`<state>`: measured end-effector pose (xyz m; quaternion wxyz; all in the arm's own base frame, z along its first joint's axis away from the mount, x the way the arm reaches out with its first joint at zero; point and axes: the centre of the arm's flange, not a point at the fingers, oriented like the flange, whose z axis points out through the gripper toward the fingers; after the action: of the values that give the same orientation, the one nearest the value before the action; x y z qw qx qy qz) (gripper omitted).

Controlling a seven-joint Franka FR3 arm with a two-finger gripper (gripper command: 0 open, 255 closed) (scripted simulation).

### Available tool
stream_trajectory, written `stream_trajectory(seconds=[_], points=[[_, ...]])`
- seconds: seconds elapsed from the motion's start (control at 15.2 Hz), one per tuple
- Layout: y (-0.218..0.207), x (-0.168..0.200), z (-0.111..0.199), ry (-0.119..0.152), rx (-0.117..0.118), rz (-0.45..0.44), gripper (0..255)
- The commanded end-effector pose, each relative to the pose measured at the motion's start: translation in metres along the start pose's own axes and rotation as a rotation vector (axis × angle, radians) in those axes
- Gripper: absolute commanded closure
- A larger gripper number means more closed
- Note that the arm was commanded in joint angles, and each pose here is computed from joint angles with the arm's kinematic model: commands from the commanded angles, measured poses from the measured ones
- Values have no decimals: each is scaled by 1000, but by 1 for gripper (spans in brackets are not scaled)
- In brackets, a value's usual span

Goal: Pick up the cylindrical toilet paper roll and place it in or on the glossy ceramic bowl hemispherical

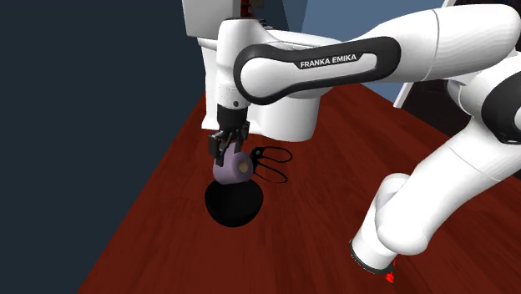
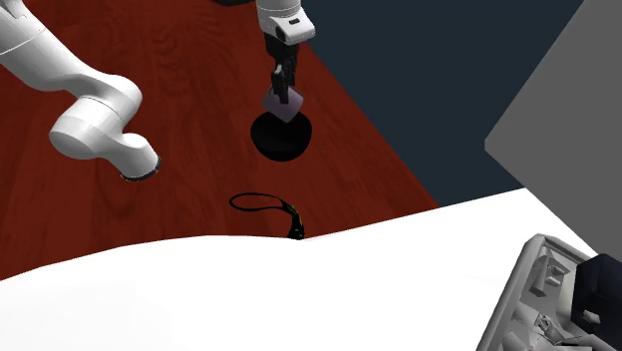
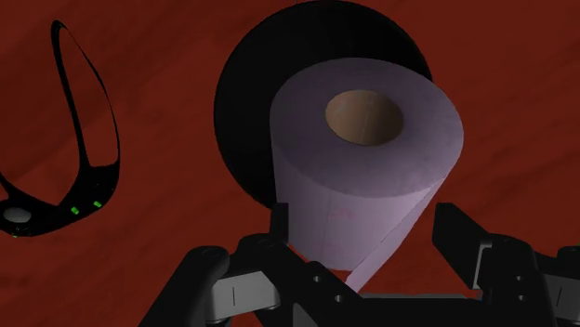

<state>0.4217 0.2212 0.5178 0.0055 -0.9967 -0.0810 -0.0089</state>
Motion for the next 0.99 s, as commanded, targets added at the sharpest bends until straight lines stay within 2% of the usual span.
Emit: stream_trajectory(seconds=[0.0, 0.79, 0.92], points=[[-2, -2, 9, 1, 0, 1, 255], [-1, -3, 73, 1, 0, 1, 255], [-1, -3, 75, 1, 0, 1, 255]])
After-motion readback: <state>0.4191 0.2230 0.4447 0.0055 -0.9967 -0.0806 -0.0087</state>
